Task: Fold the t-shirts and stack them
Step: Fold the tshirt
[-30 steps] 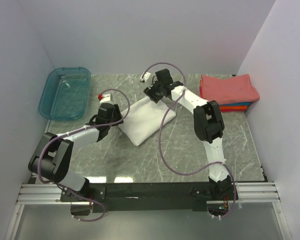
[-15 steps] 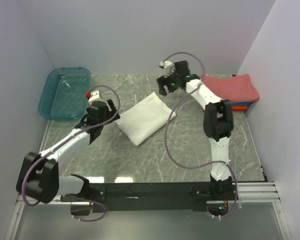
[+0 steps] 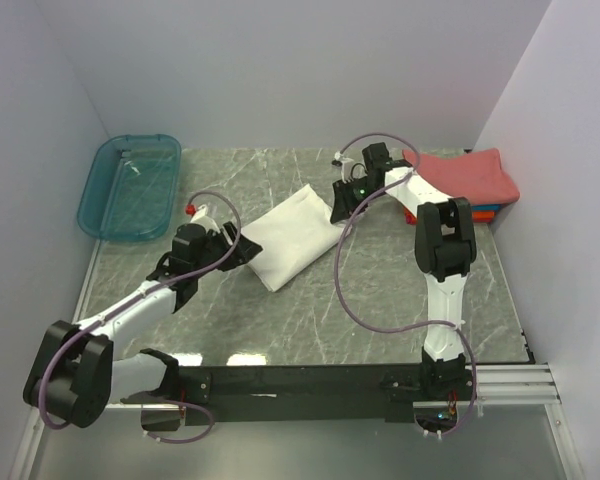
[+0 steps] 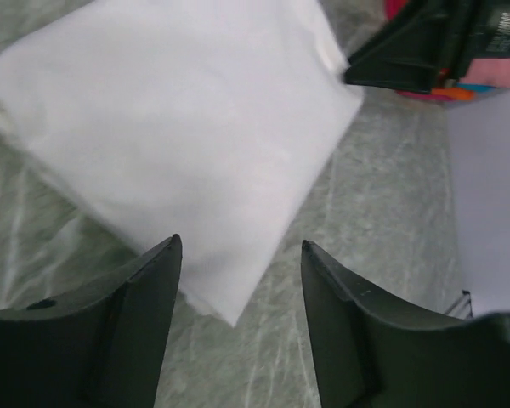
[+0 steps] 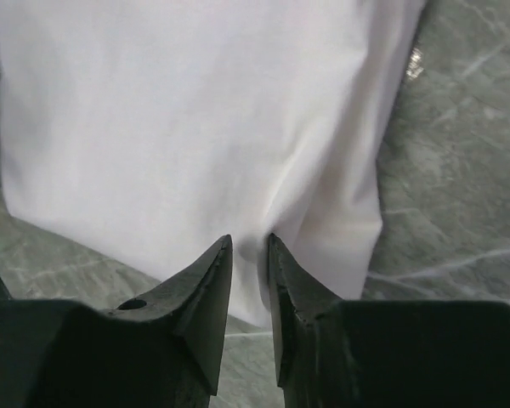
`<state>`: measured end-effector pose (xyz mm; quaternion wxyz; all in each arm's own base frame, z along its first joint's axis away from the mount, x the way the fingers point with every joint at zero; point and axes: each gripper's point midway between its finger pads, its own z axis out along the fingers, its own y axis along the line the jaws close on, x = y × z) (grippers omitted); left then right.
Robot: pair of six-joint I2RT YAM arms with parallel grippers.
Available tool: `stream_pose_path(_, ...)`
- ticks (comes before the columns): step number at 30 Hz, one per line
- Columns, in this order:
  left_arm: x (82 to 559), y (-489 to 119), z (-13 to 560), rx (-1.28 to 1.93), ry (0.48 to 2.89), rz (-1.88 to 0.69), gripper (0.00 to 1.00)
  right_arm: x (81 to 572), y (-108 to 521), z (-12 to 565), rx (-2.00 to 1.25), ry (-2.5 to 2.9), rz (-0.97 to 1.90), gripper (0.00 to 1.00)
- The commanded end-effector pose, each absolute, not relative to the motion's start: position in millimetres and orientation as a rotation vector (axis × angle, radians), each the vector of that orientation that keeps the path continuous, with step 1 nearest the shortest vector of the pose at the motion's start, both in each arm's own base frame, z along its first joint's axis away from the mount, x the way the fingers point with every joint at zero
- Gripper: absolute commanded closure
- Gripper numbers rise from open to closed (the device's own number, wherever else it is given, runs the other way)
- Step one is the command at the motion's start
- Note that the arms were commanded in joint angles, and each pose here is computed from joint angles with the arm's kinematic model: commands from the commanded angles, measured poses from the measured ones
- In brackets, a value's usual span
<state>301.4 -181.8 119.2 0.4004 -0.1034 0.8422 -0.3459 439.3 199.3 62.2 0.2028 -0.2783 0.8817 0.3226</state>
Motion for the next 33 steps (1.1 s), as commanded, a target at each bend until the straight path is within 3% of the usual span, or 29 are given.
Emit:
stream_pose_path(1,311,-212,159,-0.138,1.991,-1.081,0.38,434,210,112,-0.829,2.323,0.981,0.69)
stream_pose_path(3,317,-222,148,-0.138,2.029,-1.120,0.40,441,207,105,-0.777,2.355,0.936,0.63)
stream_pose_path(4,317,-228,145,-0.134,2.039,-1.142,0.41,444,204,102,-0.755,2.364,0.914,0.48)
stream_pose_path(5,317,-232,141,-0.131,2.049,-1.157,0.42,447,203,101,-0.733,2.371,0.900,0.43)
stream_pose_path(12,328,-279,129,-0.014,2.095,-1.242,0.51,466,198,118,-0.728,2.306,0.799,0.41)
stream_pose_path(17,339,-278,101,-0.048,2.192,-1.081,0.51,457,207,114,-0.754,2.330,0.886,0.45)
stream_pose_path(21,338,-273,81,-0.085,2.234,-1.037,0.52,456,215,117,-0.762,2.299,0.951,0.65)
stream_pose_path(22,338,-273,79,-0.088,2.234,-1.043,0.52,457,218,121,-0.756,2.293,0.974,0.74)
stream_pose_path(25,332,-279,73,-0.068,2.245,-1.082,0.53,452,237,129,-0.795,2.279,1.064,0.82)
stream_pose_path(32,323,-285,72,0.018,2.242,-1.092,0.52,458,284,137,-0.837,2.239,1.156,0.76)
stream_pose_path(33,324,-284,73,0.025,2.235,-1.083,0.52,453,294,116,-0.841,2.306,1.172,0.76)
